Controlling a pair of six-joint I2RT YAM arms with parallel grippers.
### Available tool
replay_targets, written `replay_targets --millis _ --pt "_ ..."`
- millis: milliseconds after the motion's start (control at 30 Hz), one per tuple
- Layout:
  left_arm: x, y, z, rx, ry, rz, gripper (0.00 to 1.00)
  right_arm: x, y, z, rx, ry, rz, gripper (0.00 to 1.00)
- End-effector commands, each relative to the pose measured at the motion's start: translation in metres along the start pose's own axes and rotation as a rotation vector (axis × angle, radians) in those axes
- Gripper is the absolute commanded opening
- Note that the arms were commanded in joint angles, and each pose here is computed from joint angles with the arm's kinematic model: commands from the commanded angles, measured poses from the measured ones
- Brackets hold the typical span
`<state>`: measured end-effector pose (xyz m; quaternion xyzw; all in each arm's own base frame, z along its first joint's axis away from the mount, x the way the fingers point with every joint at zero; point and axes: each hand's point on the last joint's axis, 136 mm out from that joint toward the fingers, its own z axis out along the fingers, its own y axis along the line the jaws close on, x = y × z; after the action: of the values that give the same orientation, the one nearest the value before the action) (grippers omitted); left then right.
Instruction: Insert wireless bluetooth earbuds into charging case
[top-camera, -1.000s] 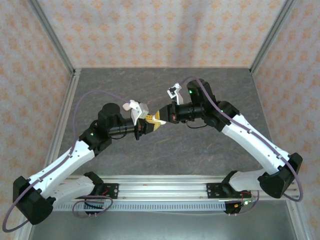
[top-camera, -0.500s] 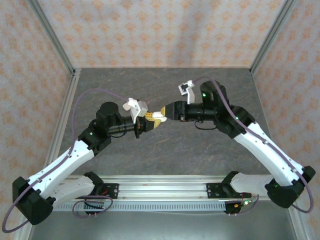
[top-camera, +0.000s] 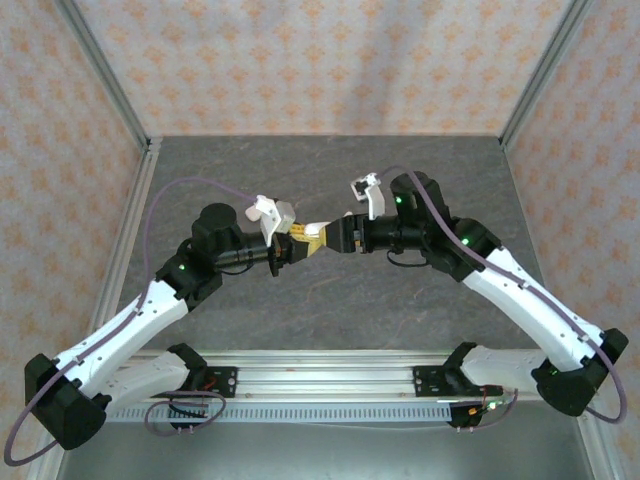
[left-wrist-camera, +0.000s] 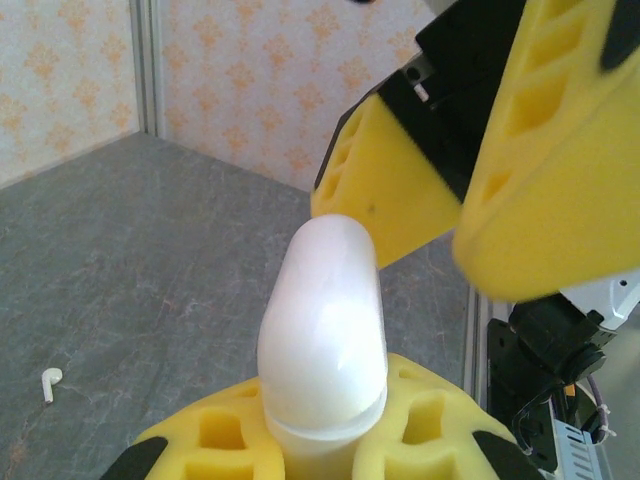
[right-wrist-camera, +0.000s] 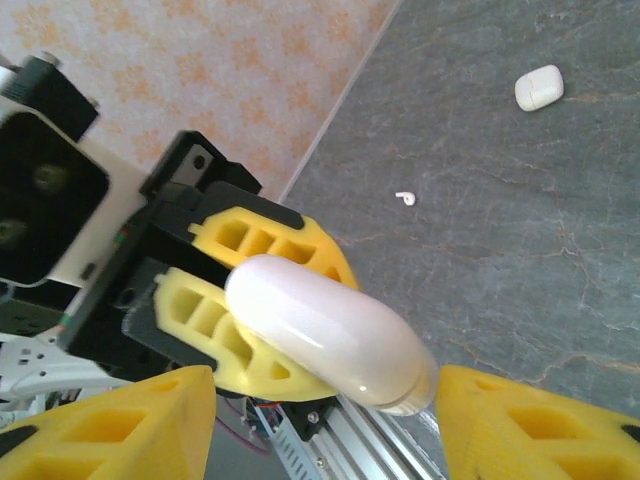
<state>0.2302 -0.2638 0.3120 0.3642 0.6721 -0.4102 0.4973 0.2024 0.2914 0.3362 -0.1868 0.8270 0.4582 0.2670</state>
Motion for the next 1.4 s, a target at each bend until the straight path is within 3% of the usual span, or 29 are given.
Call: replay_targets --millis 0,333,667,867,1033,1167,1367 --pt "-0.031 -0.013 -0.009 0.031 -0.08 0.043 0.0 0.0 -0.003 0.003 0.018 0.003 -0.049 0.61" --pt "-0.029 -0.016 -0.011 0.039 -0.075 0.042 0.0 -0.022 -0.023 0.009 0.133 -0.038 -0.054 0.61" --pt "-0.025 -0.017 -0.015 0.033 -0.073 0.046 0.0 -0.048 -0.025 0.005 0.16 -0.108 -0.032 0.61" --pt "-0.02 -0.014 -0.016 0.011 -0.064 0.046 0.0 -0.044 -0.022 0.004 0.147 -0.083 0.011 0.61" --pt "-0.014 -0.007 -0.017 -0.031 -0.051 0.064 0.0 -0.04 -0.012 -0.02 0.143 -0.118 0.06 0.6" --pt "-0.01 -0.003 -0.016 -0.053 -0.047 0.087 0.0 -0.029 -0.008 -0.034 0.149 -0.118 0.089 0.52" --pt "-0.001 0.0 -0.015 -0.06 -0.025 0.126 0.0 -0.003 0.006 -0.02 0.171 -0.007 -0.023 0.44"
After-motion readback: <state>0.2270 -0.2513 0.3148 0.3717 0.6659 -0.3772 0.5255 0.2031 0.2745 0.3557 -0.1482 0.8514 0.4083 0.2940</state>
